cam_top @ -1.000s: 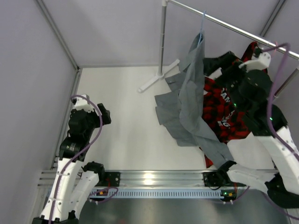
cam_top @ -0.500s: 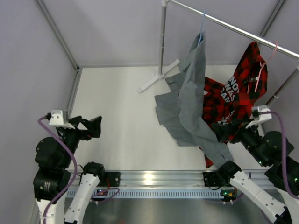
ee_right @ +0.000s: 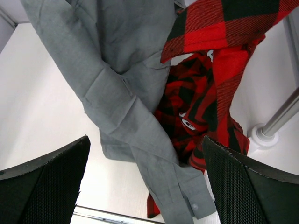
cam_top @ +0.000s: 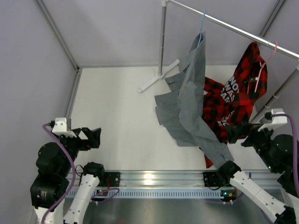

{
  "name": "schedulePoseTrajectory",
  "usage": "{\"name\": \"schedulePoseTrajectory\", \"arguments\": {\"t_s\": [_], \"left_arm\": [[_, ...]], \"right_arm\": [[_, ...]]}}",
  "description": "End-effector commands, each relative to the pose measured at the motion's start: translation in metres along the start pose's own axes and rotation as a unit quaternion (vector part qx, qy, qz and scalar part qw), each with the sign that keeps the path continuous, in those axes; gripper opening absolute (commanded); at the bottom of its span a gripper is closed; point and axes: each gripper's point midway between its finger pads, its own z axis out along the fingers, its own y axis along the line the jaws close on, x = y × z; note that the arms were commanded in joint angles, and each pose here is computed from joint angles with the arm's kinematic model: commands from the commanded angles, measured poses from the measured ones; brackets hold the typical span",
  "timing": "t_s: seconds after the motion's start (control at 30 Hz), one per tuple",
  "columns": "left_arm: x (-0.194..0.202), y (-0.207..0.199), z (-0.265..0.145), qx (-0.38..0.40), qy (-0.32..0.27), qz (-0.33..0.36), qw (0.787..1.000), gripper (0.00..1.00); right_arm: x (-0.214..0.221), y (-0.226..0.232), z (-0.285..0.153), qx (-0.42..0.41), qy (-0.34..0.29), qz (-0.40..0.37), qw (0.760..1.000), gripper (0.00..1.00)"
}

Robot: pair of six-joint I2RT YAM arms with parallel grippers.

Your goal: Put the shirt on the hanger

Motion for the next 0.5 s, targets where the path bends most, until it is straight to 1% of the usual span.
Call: {"name": "schedulePoseTrajectory", "arguments": {"t_s": [0.0,0.1,0.2,0.47], "left_arm": [[0.0040,-0.0089,-0.0008,0.028,0.004,0.002,1.000,0.98],[0.0090,-0.0092,0.0033,0.030,0.008,-0.002,1.000,0.98],[0.0105,-0.0105,0.0063,0.034,0.012,-0.001,0.999,0.98],[0.0064,-0.0136,0.0041,0.043,0.007,0.005,0.999,0.98]], "right_arm": [[0.0092,-0.0135,-0.0011,0.030,0.012,-0.018,0.999,1.00],[0.0083,-0.0137,0.0026,0.036,0.017,-0.025,0.999,1.00],[0.0053,-0.0147,0.0025,0.038,0.008,-0.023,0.999,1.00],[0.0054,-0.0166,0.0077,0.047,0.006,-0.033,0.998,0.99]]}}
